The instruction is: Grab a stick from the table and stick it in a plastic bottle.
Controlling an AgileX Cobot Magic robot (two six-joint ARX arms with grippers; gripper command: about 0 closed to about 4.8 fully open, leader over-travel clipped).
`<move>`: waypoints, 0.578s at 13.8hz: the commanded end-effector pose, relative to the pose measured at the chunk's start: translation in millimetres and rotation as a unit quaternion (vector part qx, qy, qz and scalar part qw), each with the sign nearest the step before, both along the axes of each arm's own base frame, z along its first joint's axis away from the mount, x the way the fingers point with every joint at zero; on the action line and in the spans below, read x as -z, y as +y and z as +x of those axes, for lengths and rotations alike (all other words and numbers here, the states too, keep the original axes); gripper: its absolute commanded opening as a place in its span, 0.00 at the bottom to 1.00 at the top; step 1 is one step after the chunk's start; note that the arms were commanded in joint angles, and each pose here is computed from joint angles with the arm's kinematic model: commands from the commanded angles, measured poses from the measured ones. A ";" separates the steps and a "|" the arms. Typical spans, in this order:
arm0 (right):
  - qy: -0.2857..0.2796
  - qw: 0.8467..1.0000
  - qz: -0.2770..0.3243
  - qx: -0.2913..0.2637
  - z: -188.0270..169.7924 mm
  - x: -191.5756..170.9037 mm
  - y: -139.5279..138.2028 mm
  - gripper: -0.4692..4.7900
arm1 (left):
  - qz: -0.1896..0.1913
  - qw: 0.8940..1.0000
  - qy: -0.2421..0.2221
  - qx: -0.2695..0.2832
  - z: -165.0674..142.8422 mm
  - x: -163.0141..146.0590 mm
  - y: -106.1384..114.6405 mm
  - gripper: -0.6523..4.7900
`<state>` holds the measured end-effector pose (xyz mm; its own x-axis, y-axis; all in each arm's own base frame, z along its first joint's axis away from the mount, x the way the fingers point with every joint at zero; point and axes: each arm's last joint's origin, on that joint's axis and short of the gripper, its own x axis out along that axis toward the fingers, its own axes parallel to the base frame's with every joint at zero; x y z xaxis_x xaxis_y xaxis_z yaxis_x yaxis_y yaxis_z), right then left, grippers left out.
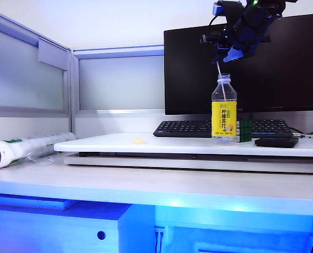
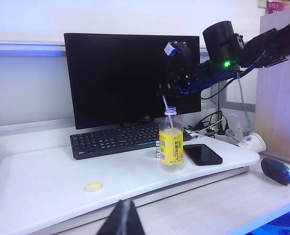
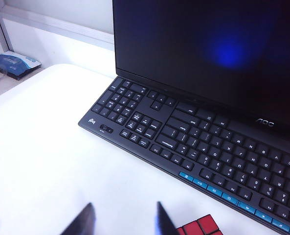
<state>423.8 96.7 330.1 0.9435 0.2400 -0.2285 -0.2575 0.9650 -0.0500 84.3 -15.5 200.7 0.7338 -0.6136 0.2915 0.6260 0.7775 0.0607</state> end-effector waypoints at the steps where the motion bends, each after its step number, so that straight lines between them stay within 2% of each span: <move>1: -0.006 1.000 0.005 0.003 -0.6 -3.6 0.1 0.43 | 0.000 1.000 -0.006 0.000 -0.5 -1.5 0.0 0.11; 3: -0.007 1.000 0.005 0.003 -0.8 -4.3 0.0 0.42 | 0.001 1.000 -0.007 0.000 -0.5 -1.4 0.0 0.11; 4: -0.012 1.000 0.006 0.005 -2.8 -8.0 -0.6 0.36 | 0.000 1.000 -0.007 -0.001 -0.4 -1.4 0.1 0.11; 6: -0.032 0.999 0.007 0.005 -11.9 -24.0 -2.7 0.07 | -0.003 1.000 -0.006 -0.010 -0.1 -1.3 0.5 0.11; 8: -0.059 0.998 0.010 0.020 -24.6 -44.6 -7.2 0.07 | -0.009 1.000 -0.007 -0.027 0.5 -1.4 1.4 0.11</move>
